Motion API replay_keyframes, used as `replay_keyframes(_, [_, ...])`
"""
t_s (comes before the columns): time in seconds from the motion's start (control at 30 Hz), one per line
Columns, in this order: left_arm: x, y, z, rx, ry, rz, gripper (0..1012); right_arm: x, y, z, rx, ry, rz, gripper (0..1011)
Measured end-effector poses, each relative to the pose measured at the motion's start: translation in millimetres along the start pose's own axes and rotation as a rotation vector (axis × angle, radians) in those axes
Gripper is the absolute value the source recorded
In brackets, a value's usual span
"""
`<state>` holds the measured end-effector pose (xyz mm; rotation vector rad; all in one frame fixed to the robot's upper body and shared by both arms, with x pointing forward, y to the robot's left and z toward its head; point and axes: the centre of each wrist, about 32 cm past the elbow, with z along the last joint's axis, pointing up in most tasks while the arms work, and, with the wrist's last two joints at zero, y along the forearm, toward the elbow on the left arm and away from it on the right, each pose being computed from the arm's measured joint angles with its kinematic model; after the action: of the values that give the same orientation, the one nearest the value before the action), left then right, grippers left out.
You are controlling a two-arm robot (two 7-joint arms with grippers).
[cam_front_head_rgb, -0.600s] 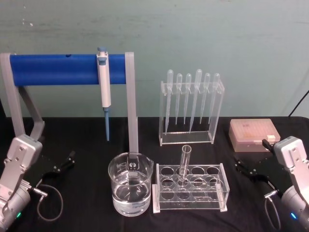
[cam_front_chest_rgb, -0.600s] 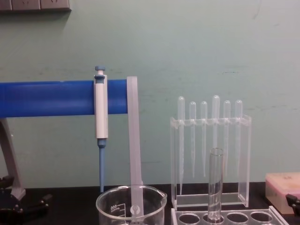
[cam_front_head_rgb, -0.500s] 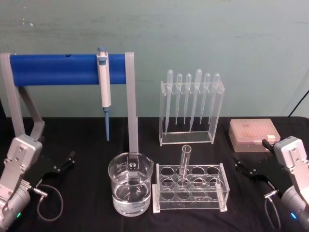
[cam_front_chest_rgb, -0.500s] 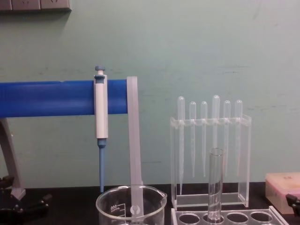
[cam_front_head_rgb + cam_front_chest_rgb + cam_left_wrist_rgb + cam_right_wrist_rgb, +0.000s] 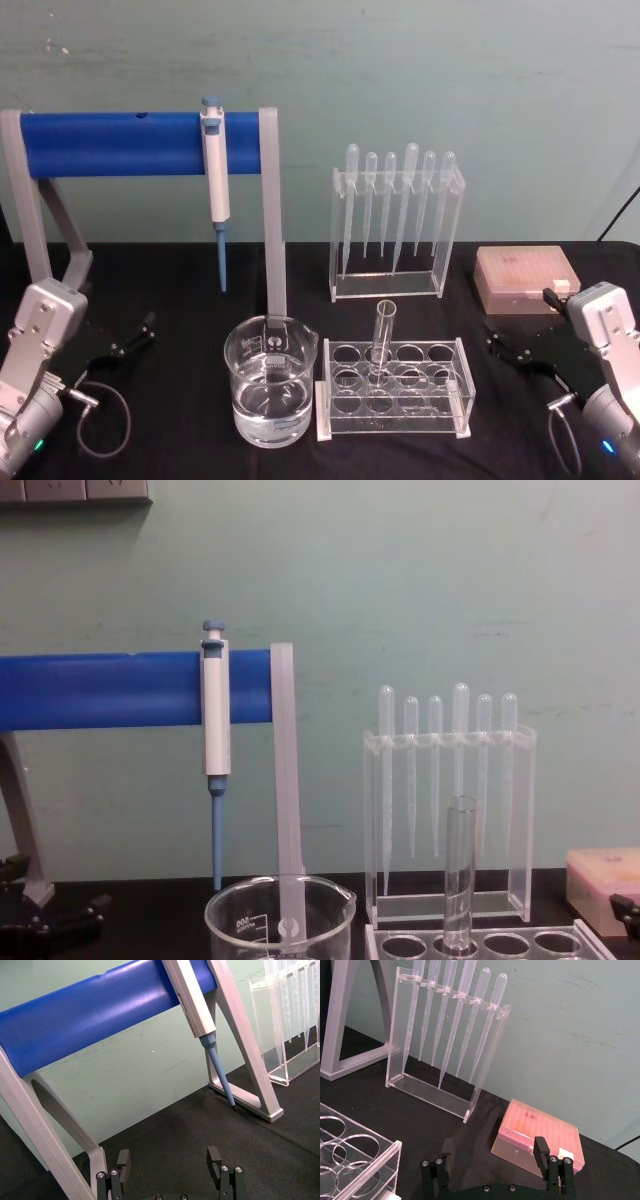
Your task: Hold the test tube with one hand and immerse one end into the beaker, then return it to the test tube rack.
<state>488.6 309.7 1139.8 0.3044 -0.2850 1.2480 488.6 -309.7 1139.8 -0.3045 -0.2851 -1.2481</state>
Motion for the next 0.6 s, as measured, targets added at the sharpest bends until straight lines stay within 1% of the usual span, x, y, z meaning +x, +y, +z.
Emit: replay_keyframes(0.6, [0.0,0.0,0.0,0.000,0.000,0.000,1000,0.0,0.0,0.0,0.000,0.000,0.000,1002])
